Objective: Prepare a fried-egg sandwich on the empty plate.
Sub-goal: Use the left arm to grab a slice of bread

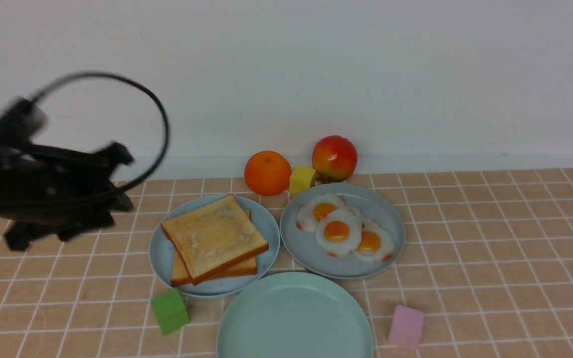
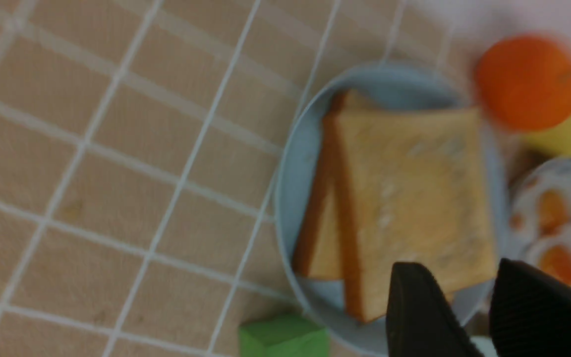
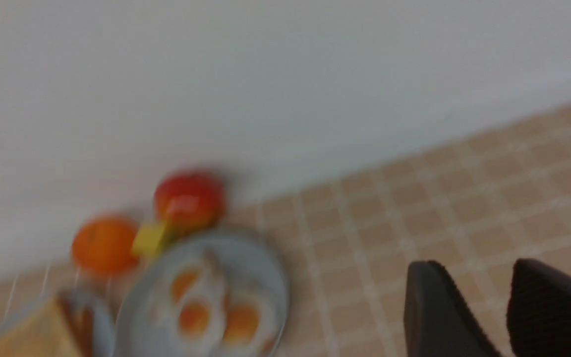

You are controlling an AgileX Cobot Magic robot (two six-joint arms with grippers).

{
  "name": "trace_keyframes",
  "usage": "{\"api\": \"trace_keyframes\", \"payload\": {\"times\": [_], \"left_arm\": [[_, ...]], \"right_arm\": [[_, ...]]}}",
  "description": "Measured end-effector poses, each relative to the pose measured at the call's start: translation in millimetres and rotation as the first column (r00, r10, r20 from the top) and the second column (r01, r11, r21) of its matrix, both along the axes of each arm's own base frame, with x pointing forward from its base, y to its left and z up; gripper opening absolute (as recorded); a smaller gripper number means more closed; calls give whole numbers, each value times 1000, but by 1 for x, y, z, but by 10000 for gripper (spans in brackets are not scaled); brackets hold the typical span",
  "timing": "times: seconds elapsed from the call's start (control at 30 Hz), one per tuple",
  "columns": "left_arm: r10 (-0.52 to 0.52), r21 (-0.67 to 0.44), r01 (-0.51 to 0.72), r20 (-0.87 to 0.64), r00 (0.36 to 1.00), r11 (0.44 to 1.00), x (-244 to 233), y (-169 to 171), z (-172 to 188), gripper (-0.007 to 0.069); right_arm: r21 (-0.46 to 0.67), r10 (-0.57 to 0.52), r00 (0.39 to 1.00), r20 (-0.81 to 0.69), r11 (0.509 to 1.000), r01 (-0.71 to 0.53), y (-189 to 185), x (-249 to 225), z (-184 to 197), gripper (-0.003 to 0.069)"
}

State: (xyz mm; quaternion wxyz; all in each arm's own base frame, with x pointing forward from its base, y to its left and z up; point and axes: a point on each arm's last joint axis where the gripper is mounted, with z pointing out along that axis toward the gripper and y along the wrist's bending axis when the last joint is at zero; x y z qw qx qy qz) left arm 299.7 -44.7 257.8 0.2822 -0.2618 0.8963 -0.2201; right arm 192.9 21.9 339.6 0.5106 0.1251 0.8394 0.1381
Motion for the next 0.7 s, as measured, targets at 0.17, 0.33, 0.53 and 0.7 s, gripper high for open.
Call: {"api": "trace_keyframes", "payload": {"times": [0.17,0.33,0.53,0.7], "left_arm": [[-103,-18,102,-166,981,995,42,-11,-35,239],[-123,-33,118,-215,969,992,70,-16,-57,263],[-134,-31,130,-226,965,991,85,-35,-87,277],[-118,-54,108,-244,963,993,88,-37,-98,246]], "right_arm": [[9,172,965,-198,985,-174,39,8,-28,241],[9,247,929,-276,967,-254,60,11,-42,241],[13,255,923,-290,965,-263,62,11,-44,241],[11,254,916,-312,965,-264,62,10,-46,241]]}}
